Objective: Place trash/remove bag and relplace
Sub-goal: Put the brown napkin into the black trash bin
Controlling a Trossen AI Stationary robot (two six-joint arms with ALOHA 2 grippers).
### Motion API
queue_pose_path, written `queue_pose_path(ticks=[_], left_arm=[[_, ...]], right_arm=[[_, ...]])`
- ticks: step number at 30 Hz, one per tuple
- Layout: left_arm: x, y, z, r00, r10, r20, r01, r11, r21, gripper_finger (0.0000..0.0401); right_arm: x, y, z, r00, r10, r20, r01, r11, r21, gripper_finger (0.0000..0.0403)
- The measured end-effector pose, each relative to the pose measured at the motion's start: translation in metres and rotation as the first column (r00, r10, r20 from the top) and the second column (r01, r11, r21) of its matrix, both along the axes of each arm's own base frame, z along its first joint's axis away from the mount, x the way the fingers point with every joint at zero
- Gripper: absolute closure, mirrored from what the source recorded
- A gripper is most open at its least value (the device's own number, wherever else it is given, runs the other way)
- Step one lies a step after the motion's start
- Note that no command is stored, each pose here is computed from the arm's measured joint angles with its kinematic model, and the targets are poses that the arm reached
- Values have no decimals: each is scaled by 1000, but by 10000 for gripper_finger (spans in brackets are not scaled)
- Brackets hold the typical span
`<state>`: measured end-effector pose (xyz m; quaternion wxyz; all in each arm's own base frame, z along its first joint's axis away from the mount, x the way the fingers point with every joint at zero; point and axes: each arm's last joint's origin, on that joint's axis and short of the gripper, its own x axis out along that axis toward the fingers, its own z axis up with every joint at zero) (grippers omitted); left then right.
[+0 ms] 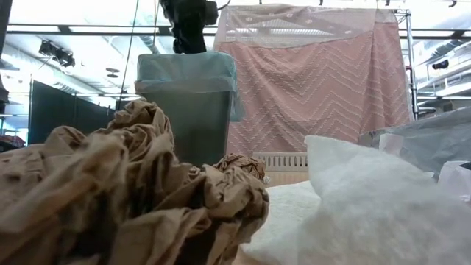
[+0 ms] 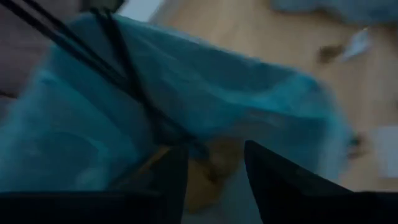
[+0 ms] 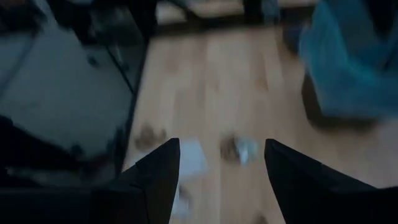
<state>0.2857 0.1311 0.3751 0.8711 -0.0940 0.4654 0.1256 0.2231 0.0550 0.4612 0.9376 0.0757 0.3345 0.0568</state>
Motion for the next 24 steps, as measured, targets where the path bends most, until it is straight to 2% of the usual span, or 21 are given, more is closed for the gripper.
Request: queue_pose_path(ticks=[3,5,8,12,15,17,21,24], left_arm=[[-14,-11,16,996,-4,89,13,995,-101,233],[-26,-22,32,987,-15,162,37,991,-131,236],[-45,-39,51,973,-14,229,47,989,-139,238],[-79,-61,78,940,41,338,0,993,-122,239],[-102,-76,91,916,77,395,-43,995,-95,239],[-114,-85,97,901,96,423,-71,995,-76,239],[-133,-97,104,882,115,457,-102,993,-52,239],[-137,-103,102,877,111,468,-95,994,-58,239]], right_arm=[[-4,1,-19,987,-73,-141,68,997,-44,181],[-3,2,-40,962,-137,-234,115,988,-106,181],[3,7,-79,922,-189,-337,142,977,-159,179],[15,13,-142,881,-190,-433,152,981,-122,179],[19,15,-181,876,-170,-451,165,985,-51,179],[18,13,-203,863,-189,-468,192,980,-41,179],[17,4,-232,850,-237,-469,246,968,-44,180],[17,-4,-249,854,-264,-448,278,960,-36,180]])
